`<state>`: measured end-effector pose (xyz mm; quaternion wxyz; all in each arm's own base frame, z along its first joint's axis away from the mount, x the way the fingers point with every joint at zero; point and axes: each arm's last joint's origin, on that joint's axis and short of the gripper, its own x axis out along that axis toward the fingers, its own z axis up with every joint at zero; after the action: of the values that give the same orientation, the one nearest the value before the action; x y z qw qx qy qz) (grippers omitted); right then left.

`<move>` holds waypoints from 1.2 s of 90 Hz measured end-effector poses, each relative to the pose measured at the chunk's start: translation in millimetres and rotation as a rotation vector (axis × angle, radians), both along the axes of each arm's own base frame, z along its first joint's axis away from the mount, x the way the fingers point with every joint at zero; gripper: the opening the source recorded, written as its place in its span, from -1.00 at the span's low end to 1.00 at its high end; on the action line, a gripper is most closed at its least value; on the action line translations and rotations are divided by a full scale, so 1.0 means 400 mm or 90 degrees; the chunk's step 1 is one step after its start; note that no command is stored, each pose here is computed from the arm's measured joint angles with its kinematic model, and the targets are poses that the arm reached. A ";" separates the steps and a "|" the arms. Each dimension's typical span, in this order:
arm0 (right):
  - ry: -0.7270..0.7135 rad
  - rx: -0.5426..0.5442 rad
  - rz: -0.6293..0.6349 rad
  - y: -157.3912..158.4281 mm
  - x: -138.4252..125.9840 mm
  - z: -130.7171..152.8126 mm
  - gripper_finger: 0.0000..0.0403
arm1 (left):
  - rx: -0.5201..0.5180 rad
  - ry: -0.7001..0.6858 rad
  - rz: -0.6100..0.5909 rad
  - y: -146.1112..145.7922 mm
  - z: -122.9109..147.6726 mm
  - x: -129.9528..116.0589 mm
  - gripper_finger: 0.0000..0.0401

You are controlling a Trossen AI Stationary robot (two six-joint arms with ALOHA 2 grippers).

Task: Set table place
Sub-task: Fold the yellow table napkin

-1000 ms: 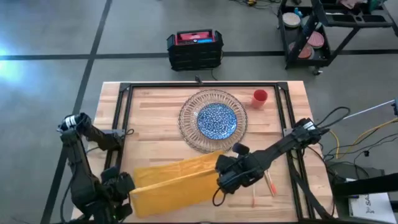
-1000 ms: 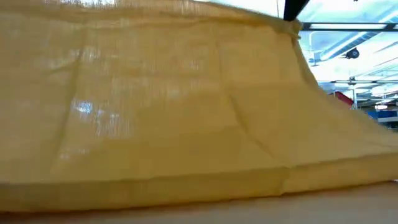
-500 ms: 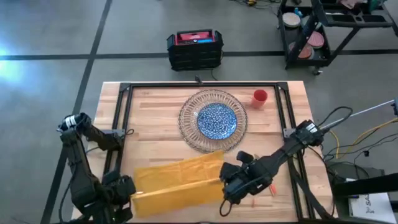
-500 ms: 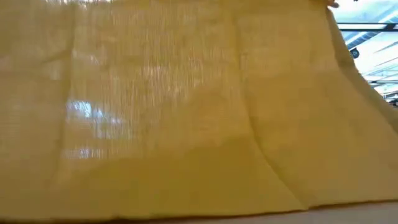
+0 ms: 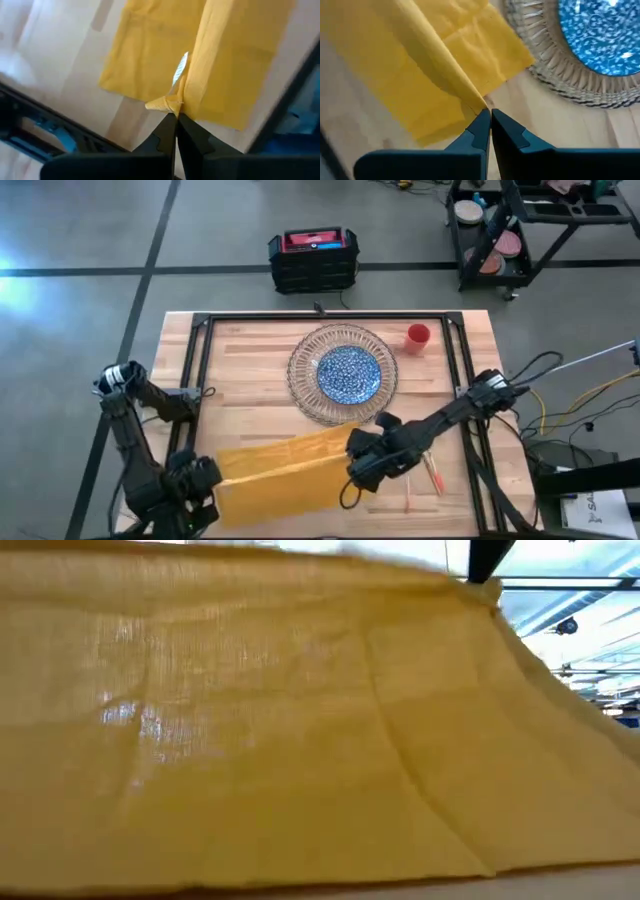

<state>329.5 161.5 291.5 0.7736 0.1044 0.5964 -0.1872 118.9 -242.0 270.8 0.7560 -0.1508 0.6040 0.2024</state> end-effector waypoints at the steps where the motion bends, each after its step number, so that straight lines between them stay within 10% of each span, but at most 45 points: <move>1: 0.002 0.001 -0.002 -0.003 0.001 -0.002 -1.00 | 0.002 0.001 0.003 0.001 -0.002 -0.001 -1.00; 41: -0.006 -0.002 0.034 -0.060 0.042 -0.052 -0.98 | 0.016 0.044 0.036 0.044 -0.051 -0.024 -1.00; 80: -0.062 -0.015 -0.008 -0.056 0.062 -0.073 -0.46 | 0.046 -0.037 0.016 0.046 -0.038 -0.014 -0.84; 108: -0.042 -0.005 0.027 0.000 0.095 -0.207 -0.69 | 0.062 -0.092 0.010 0.048 -0.035 -0.002 -0.78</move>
<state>367.5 161.5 208.5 0.7971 0.0948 0.5718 -0.1696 118.3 -223.0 256.9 0.8023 -0.1329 0.5363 0.2258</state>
